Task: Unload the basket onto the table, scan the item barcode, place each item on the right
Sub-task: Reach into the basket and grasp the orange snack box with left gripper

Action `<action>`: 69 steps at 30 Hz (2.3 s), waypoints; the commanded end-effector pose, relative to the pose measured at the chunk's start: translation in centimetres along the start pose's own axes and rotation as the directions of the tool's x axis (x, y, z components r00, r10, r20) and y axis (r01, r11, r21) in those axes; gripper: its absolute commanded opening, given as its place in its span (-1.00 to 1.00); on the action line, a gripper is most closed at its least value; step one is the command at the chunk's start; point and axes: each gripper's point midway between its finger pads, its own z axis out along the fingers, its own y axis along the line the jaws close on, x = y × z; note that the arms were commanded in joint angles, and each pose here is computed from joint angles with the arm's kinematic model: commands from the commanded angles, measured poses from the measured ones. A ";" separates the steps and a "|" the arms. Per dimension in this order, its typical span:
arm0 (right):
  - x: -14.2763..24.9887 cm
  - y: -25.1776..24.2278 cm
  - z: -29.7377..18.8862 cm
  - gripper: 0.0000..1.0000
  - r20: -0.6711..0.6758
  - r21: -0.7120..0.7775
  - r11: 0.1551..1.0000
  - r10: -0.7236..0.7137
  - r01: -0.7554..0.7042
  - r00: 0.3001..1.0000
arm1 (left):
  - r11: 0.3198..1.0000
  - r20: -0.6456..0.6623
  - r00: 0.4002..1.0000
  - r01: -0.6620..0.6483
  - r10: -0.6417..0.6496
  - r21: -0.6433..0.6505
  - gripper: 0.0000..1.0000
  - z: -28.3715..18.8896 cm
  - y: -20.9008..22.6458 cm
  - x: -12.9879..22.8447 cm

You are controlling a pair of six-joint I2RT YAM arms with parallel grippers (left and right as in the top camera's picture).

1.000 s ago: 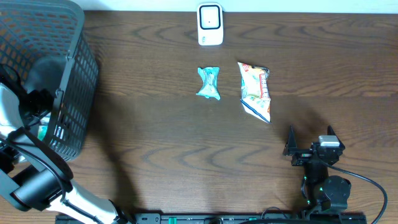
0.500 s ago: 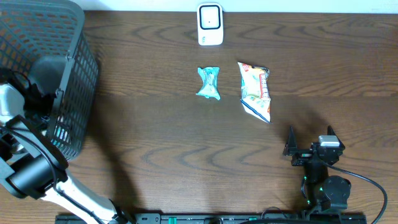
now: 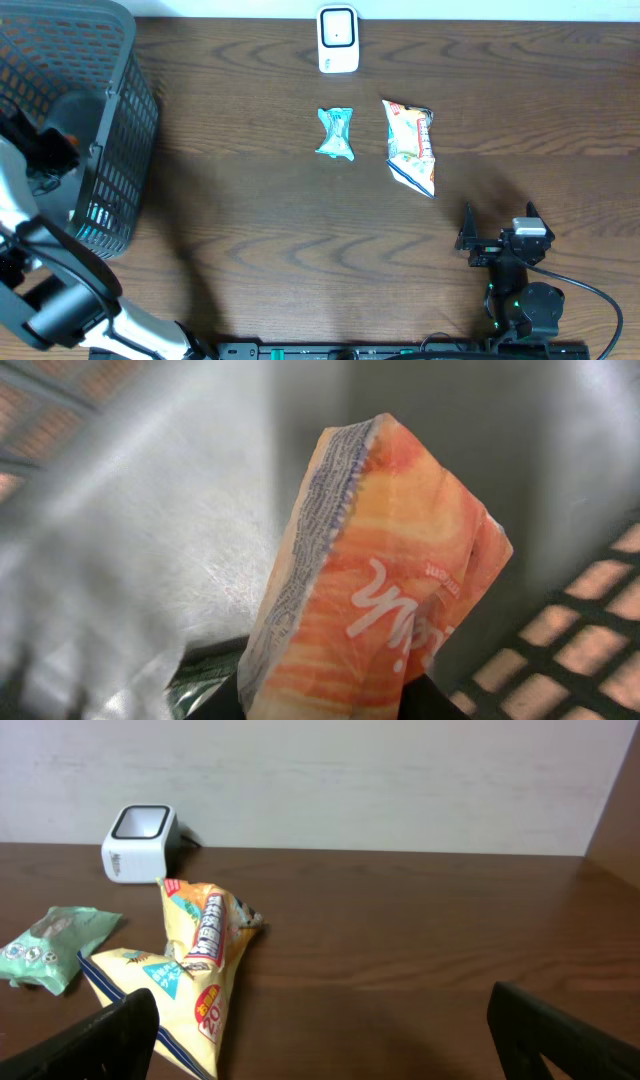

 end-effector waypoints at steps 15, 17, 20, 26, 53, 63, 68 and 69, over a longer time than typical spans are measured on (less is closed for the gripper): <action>0.1 0.1 0.0 0.99 -0.001 -0.005 1.000 -0.012 0.012 1.000 | 0.999 -0.055 0.998 0.031 -0.031 0.011 -0.27 0.9 -0.3 2.2; 0.1 0.1 0.0 0.98 -0.001 -0.005 1.000 -0.012 0.012 1.000 | 0.999 -0.085 0.996 0.032 -0.031 0.009 -0.15 1.6 -0.3 3.1; 0.1 0.1 0.0 0.99 -0.001 -0.005 1.000 -0.012 0.012 1.000 | 1.000 -0.129 0.991 0.028 -0.027 0.005 0.28 3.0 -0.3 4.4; 0.1 0.1 0.0 0.99 -0.001 -0.005 1.000 -0.012 0.012 1.000 | 1.000 -0.117 0.993 0.014 -0.013 0.008 0.70 2.9 -0.4 4.0; 0.1 0.1 0.0 0.98 -0.001 -0.005 1.000 -0.012 0.012 1.000 | 0.993 -0.183 0.976 -0.110 0.117 0.051 0.49 7.3 -0.2 5.2; 0.1 0.1 0.0 0.99 -0.001 -0.005 1.000 -0.012 0.012 1.000 | 0.996 -0.081 0.993 -0.077 0.080 0.047 -0.26 4.3 -0.9 2.2; 0.1 0.1 0.0 0.99 -0.001 -0.005 1.000 -0.012 0.012 1.000 | 0.997 0.104 0.994 -0.041 0.035 0.059 -0.38 -1.2 -2.0 -1.3; 0.1 0.1 0.0 0.99 -0.001 -0.005 1.000 -0.012 0.012 1.000 | 0.997 0.149 0.989 -0.031 0.021 0.065 -0.38 -2.5 -2.2 -2.0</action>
